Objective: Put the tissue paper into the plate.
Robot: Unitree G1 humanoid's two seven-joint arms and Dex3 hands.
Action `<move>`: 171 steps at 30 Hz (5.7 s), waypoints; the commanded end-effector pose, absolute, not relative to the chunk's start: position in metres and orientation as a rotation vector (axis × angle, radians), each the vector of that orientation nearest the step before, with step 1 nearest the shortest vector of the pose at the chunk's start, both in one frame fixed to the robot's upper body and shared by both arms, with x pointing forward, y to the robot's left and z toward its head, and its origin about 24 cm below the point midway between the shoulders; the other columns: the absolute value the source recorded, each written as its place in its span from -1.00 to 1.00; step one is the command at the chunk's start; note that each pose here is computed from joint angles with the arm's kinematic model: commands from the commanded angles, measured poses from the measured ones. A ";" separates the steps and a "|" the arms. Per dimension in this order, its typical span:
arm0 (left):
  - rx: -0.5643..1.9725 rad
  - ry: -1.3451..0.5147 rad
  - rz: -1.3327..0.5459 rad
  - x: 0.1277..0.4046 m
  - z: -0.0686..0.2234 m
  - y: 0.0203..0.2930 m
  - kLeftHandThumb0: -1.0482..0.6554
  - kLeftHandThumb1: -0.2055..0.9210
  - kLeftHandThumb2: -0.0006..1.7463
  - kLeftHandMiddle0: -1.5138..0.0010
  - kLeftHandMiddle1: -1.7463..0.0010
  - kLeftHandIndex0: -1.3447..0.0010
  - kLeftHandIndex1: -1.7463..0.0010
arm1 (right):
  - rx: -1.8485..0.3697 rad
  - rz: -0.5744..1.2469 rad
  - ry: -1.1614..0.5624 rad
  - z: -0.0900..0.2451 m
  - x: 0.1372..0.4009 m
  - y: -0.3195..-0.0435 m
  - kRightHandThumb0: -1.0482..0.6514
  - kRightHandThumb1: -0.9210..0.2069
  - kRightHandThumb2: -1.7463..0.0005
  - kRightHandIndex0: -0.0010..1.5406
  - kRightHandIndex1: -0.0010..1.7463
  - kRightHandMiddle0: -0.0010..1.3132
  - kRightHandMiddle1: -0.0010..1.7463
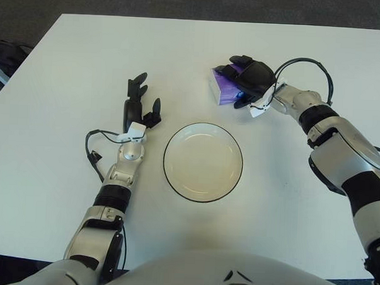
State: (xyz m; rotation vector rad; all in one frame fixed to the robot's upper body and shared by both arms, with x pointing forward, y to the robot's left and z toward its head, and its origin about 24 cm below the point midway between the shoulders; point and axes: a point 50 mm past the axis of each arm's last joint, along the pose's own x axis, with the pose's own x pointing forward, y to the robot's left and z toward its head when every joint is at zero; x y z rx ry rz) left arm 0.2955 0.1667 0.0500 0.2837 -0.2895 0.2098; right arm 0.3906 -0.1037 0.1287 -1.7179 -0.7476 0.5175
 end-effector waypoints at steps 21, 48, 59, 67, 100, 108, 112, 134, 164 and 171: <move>0.250 0.064 0.174 0.238 -0.036 0.156 -0.55 1.00 -0.13 0.59 0.44 1.00 0.08 | -1.626 0.565 -0.585 0.106 0.385 -0.112 -0.45 -0.92 0.50 -0.47 -0.16 -0.99 0.15; 0.257 0.052 0.174 0.237 -0.035 0.156 -0.52 1.00 -0.13 0.59 0.42 1.00 0.07 | -1.465 0.525 -0.584 0.095 0.376 -0.118 -0.23 -0.51 0.08 -0.08 1.00 -0.31 0.87; 0.259 0.052 0.175 0.237 -0.035 0.155 -0.54 1.00 -0.14 0.61 0.42 1.00 0.08 | -1.395 0.411 -0.744 0.092 0.367 -0.119 -0.27 -0.24 -0.24 0.15 1.00 -0.27 0.99; 0.259 0.053 0.181 0.237 -0.035 0.154 -0.54 1.00 -0.14 0.60 0.42 1.00 0.08 | -1.354 0.387 -0.807 0.089 0.362 -0.118 -0.28 -0.18 -0.29 0.28 1.00 -0.24 1.00; 0.251 0.062 0.186 0.237 -0.039 0.155 -0.50 1.00 -0.15 0.59 0.39 1.00 0.06 | -1.015 0.181 -1.055 0.144 0.358 -0.120 -0.30 -0.09 -0.37 0.48 1.00 -0.17 1.00; 0.250 0.059 0.187 0.236 -0.039 0.155 -0.49 1.00 -0.14 0.57 0.37 1.00 0.05 | -0.986 0.144 -1.073 0.161 0.361 -0.126 -0.30 -0.07 -0.39 0.50 1.00 -0.16 1.00; 0.252 0.059 0.188 0.236 -0.040 0.156 -0.49 1.00 -0.14 0.57 0.36 1.00 0.05 | -0.972 0.128 -1.082 0.169 0.361 -0.128 -0.30 -0.07 -0.39 0.52 1.00 -0.16 1.00; 0.262 0.062 0.180 0.235 -0.041 0.156 -0.49 1.00 -0.11 0.59 0.36 1.00 0.08 | -0.866 0.078 -1.109 0.194 0.355 -0.128 -0.32 -0.01 -0.44 0.64 1.00 -0.12 1.00; 0.242 0.055 0.182 0.235 -0.040 0.159 -0.51 1.00 -0.15 0.59 0.36 1.00 0.05 | -0.621 0.515 -1.103 0.186 0.285 -0.098 -0.30 -0.05 -0.40 0.57 1.00 -0.15 1.00; 0.229 0.053 0.167 0.235 -0.040 0.158 -0.54 1.00 -0.14 0.66 0.40 1.00 0.08 | -0.584 0.602 -1.083 0.183 0.277 -0.093 -0.30 -0.08 -0.38 0.55 1.00 -0.17 1.00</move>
